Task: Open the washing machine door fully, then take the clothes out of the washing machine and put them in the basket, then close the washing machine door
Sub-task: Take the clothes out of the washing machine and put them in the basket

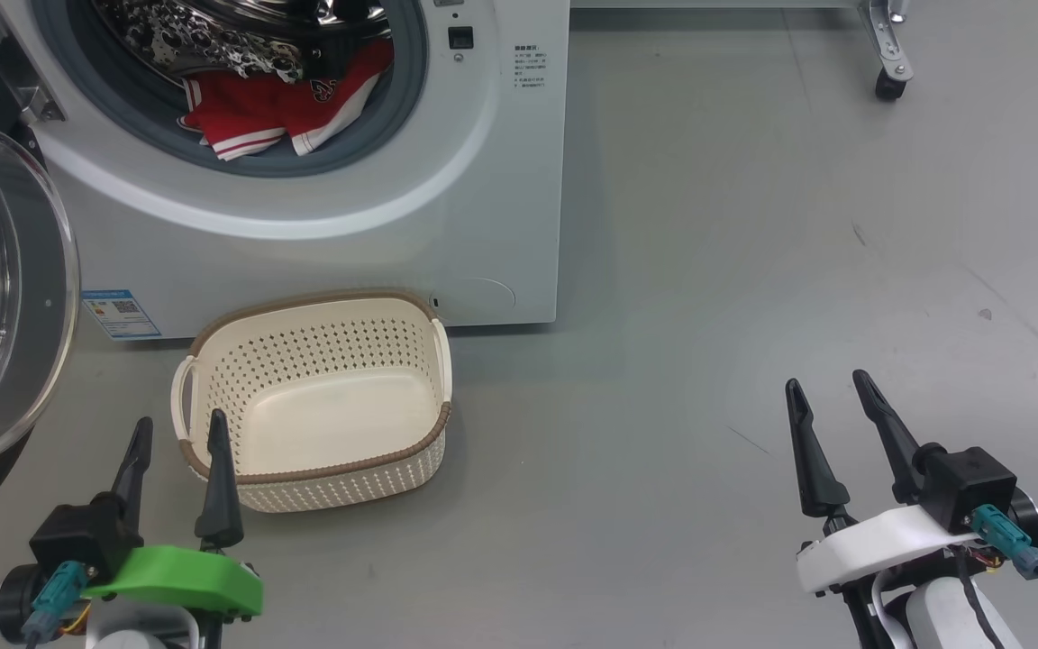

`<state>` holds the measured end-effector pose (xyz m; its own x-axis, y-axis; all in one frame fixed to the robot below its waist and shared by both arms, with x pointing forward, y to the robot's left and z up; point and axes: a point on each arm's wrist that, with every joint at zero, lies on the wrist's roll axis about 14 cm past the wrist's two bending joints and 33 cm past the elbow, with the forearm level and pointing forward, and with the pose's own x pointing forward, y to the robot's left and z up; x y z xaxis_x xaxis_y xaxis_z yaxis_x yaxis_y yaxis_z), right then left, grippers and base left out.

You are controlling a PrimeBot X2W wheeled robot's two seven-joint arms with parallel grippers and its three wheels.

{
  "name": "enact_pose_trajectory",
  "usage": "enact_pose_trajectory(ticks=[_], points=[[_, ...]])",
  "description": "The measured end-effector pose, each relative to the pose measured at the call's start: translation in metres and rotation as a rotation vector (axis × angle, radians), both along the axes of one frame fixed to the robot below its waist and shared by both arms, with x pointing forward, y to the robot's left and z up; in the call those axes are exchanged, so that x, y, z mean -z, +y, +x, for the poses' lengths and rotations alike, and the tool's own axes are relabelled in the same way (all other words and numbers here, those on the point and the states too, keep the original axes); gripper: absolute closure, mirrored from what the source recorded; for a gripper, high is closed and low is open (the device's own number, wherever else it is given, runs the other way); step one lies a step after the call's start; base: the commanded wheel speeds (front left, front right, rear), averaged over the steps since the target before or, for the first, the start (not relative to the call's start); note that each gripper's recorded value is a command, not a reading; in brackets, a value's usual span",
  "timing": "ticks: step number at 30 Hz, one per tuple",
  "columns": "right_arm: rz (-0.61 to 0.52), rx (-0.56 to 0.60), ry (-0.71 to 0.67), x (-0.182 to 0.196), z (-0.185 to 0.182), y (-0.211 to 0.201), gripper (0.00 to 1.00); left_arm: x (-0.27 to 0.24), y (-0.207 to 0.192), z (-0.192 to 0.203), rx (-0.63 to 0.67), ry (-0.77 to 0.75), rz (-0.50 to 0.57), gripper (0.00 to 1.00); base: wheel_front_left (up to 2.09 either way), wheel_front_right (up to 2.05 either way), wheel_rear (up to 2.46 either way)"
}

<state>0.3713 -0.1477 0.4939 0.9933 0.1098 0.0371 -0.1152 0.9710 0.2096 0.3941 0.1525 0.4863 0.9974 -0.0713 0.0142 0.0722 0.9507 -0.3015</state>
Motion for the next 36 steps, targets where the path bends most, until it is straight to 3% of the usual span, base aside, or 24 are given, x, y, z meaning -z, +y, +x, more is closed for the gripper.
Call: enact_pose_trajectory(ticks=[21,36], points=[[0.006,0.005,0.001,0.0003,0.0004,-0.0002,0.00,-0.0005,-0.0066,-0.0005,0.022,-0.003,-0.010,0.00,0.05,-0.05,0.00],[0.008,0.008,0.003,0.0007,0.0008,-0.0005,0.00,0.0002,-0.0054,-0.0011,0.015,0.000,-0.021,0.00,0.61,-0.61,0.00]])
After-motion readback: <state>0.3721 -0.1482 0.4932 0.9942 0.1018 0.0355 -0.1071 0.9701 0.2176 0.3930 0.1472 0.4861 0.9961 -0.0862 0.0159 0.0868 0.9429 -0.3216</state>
